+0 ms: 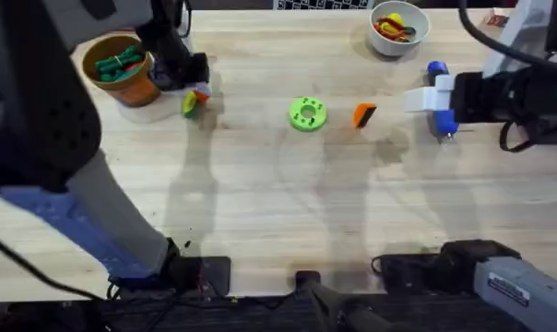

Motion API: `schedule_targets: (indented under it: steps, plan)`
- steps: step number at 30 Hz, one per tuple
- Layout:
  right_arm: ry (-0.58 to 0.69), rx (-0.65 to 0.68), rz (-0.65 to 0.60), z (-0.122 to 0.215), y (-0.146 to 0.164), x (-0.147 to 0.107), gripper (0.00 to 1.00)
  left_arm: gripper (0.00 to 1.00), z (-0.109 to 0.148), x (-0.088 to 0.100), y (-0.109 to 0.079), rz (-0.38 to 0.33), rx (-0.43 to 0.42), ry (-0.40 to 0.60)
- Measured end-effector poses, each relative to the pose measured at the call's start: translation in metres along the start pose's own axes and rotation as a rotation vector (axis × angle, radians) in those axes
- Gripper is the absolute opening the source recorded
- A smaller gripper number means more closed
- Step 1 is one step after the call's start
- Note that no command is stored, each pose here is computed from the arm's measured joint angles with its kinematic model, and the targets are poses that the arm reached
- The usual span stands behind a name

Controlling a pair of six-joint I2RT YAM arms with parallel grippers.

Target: Pick up the gripper from the table and insert it into the empty holder that is missing its gripper. Then pick up a screw, insert it into the mounting hole, and use the screwdriver to tighten it. Finally, clean up the table by picking up the vegetable and placing it into the bucket.

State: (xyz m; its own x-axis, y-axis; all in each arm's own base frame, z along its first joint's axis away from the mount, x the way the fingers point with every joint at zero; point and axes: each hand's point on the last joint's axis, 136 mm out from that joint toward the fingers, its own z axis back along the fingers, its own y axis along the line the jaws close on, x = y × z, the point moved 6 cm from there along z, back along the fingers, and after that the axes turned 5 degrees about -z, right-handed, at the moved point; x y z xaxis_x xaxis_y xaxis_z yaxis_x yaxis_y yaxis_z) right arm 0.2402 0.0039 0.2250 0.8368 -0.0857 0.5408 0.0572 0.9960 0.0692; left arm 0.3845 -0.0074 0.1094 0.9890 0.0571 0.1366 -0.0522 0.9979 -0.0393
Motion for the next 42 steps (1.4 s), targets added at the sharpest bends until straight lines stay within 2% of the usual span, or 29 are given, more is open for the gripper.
schedule_targets:
  steps: [4, 10, 15, 20, 21, 22, 42]
  plan:
    - [0.0, 0.0, 0.0, 0.0, 0.0, 0.0, 0.994, 0.011, 0.041, 0.0, -0.008, -0.021, -0.01, -0.097]
    - [0.007, 0.0, 0.0, 0.0, 0.0, -0.001, 0.994, 0.011, 0.118, -0.015, -0.014, -0.038, -0.025, -0.25]
    - [0.007, 0.0, 0.0, 0.0, 0.0, -0.001, 0.994, 0.029, 0.147, -0.029, -0.013, -0.04, -0.028, -0.299]
    - [0.007, 0.0, 0.0, 0.0, 0.0, -0.001, 0.993, 0.813, 0.155, -0.032, -0.012, -0.038, -0.026, -0.32]
    - [0.007, 0.0, 0.0, 0.0, 0.0, -0.001, 0.993, 0.939, 0.155, -0.032, -0.012, -0.033, -0.027, -0.319]
    - [0.007, 0.0, 0.0, 0.0, 0.0, -0.001, 0.992, 0.971, 0.155, -0.032, -0.012, -0.034, -0.026, -0.319]
    - [0.007, 0.0, 0.0, 0.0, 0.0, -0.001, 0.992, 0.985, 0.155, -0.031, -0.01, -0.031, -0.009, -0.325]
